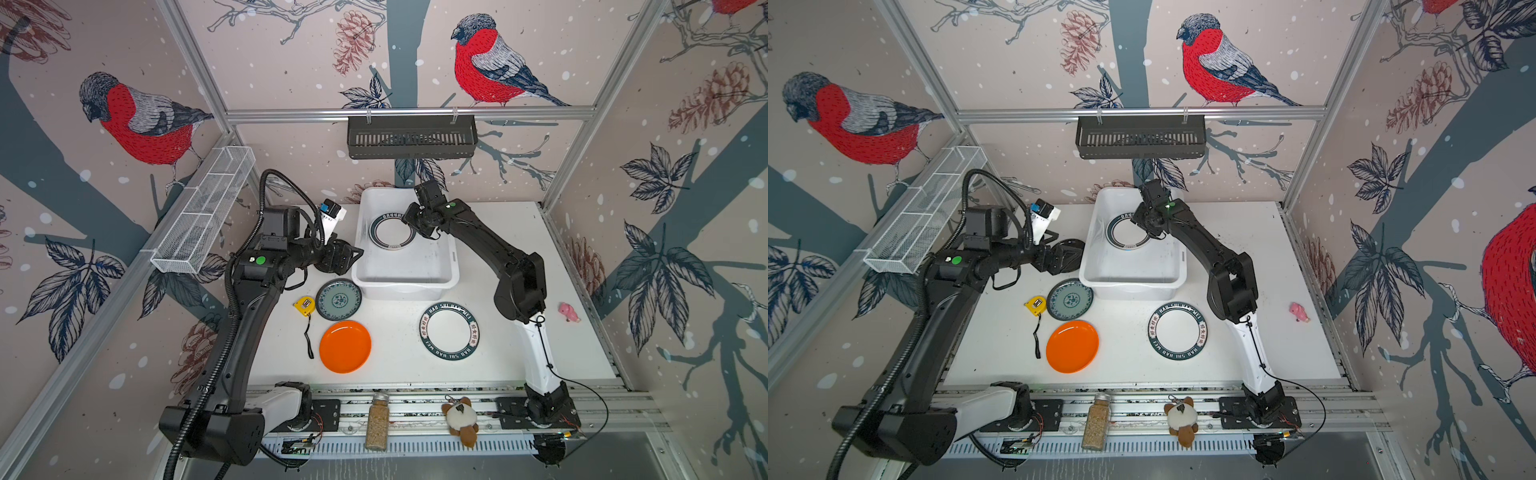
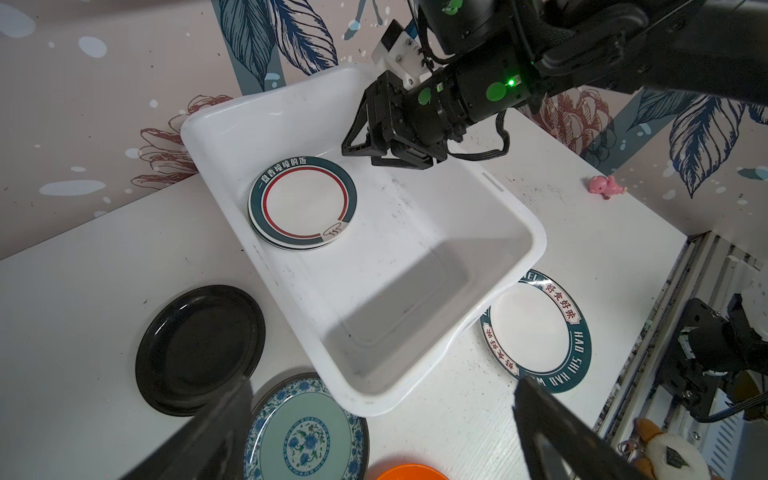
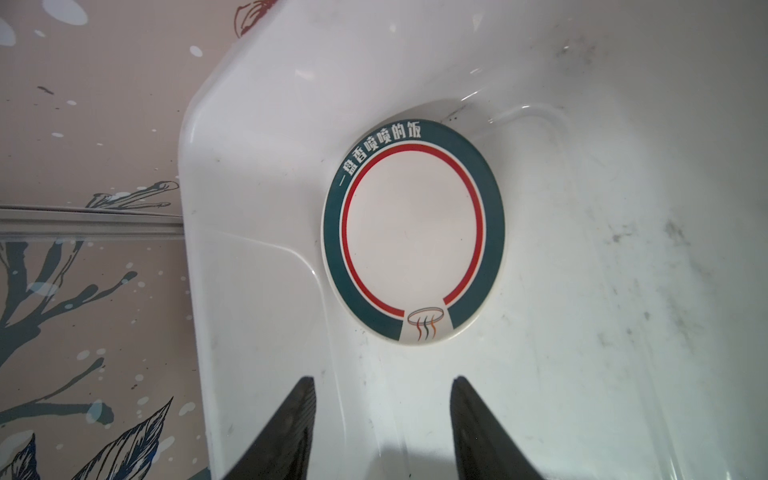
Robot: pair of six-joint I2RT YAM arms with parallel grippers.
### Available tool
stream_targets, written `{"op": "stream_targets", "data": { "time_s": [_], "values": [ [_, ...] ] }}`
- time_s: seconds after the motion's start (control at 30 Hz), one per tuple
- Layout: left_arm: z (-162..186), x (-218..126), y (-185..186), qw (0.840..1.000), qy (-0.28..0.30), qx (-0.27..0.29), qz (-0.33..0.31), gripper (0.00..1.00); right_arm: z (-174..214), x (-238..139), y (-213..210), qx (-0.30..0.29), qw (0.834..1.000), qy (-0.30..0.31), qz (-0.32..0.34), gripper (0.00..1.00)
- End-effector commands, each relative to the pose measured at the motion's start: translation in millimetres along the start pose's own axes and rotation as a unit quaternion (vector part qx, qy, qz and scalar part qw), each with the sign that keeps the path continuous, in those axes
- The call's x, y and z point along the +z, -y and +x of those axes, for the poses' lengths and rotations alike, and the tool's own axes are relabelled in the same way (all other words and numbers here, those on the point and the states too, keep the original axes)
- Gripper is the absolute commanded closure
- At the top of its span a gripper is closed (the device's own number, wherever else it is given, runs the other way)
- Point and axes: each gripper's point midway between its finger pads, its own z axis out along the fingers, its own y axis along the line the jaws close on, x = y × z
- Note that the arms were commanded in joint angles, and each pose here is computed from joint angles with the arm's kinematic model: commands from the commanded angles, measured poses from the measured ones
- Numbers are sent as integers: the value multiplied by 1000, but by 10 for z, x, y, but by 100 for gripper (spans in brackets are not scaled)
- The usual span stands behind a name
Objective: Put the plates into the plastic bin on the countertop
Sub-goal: 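Raise the right gripper up out of the bin, then move the right gripper down to the green-rimmed 'HAO SHI HAO WEI' plate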
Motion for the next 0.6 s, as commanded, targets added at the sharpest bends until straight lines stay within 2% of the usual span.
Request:
{"op": "stream_targets", "data": {
  "time_s": [0.0, 0.2, 0.3, 0.4, 0.57],
  "values": [
    [-4, 0, 3, 1000, -1, 8, 1, 3, -93, -211, -213, -31, 999, 32, -25, 48],
    [6, -39, 27, 1000, -3, 19, 0, 3, 5, -530, -589, -79, 993, 51, -76, 50],
    [30, -43, 30, 1000, -7, 23, 0, 3, 204, -721, -860, -139, 982, 46, -115, 50],
    [63, -32, 13, 1000, -13, 24, -3, 3, 425, -935, -963, -191, 974, 59, -109, 50],
    [111, -9, 9, 1000, -18, 25, -3, 3, 726, -1323, -833, -224, 966, 87, -92, 50]
  ]
}}
